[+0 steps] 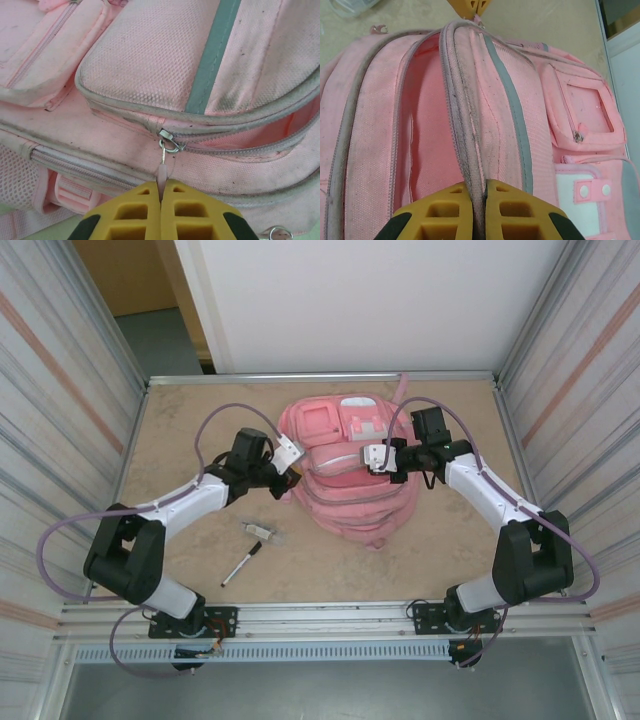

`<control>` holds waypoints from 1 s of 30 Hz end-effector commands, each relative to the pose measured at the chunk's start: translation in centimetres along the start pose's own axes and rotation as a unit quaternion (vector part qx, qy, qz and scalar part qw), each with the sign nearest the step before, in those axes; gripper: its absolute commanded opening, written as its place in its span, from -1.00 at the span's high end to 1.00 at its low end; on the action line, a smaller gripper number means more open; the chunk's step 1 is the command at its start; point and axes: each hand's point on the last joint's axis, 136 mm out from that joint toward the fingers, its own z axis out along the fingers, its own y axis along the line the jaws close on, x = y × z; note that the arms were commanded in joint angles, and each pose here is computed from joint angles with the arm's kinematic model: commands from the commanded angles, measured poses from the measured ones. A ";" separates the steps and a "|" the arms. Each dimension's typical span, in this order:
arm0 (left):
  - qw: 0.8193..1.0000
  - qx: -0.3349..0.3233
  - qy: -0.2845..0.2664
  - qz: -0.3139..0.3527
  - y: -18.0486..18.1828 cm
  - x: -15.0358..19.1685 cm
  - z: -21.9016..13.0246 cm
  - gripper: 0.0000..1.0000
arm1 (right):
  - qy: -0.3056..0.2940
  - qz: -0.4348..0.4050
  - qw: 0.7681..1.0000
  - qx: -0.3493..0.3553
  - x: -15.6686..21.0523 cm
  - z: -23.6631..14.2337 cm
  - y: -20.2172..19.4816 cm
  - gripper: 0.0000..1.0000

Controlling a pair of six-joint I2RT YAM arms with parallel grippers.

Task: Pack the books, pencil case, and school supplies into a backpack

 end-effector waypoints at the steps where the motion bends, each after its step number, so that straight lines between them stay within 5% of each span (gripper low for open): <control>1: 0.995 -0.077 0.049 -0.039 4.2 2.5 -0.3 1.00 | -0.023 -0.015 1.000 -0.004 -1.4 -1.2 -0.2 1.00; 5: 0.993 -0.096 0.049 -0.051 5.4 2.3 -0.4 0.53 | -0.023 -0.018 1.000 -0.009 -1.7 -1.1 0.2 1.00; 12: 0.989 -0.132 0.015 -0.072 6.3 0.4 -2.0 0.24 | -0.007 -0.016 1.000 0.002 -1.0 0.1 0.1 1.00; 16: 0.978 -0.149 -0.012 -0.149 5.7 -0.2 -4.7 0.16 | 0.001 0.011 1.000 0.012 -1.1 0.8 -0.4 -0.15; 21: 0.948 -0.167 -0.030 -0.268 4.1 1.7 -8.0 0.04 | -0.012 0.004 1.000 -0.007 -4.2 1.3 1.0 -0.52; 22: 0.937 -0.185 -0.028 -0.294 4.2 2.5 -8.8 0.01 | -0.005 0.001 1.000 -0.010 -4.8 1.4 1.2 -0.86; 23: 0.930 -0.193 -0.020 -0.312 3.9 3.3 -9.4 0.00 | 0.003 0.001 1.000 -0.008 -5.2 1.4 1.2 -0.98; 28: 0.893 -0.207 0.045 -0.397 1.9 7.3 -11.5 -0.03 | 0.015 0.013 0.999 0.032 -8.7 2.3 1.7 -0.98; 30: 0.873 -0.216 0.068 -0.431 1.1 9.4 -11.7 -0.04 | 0.017 0.088 0.992 0.088 -10.6 2.9 0.3 -0.98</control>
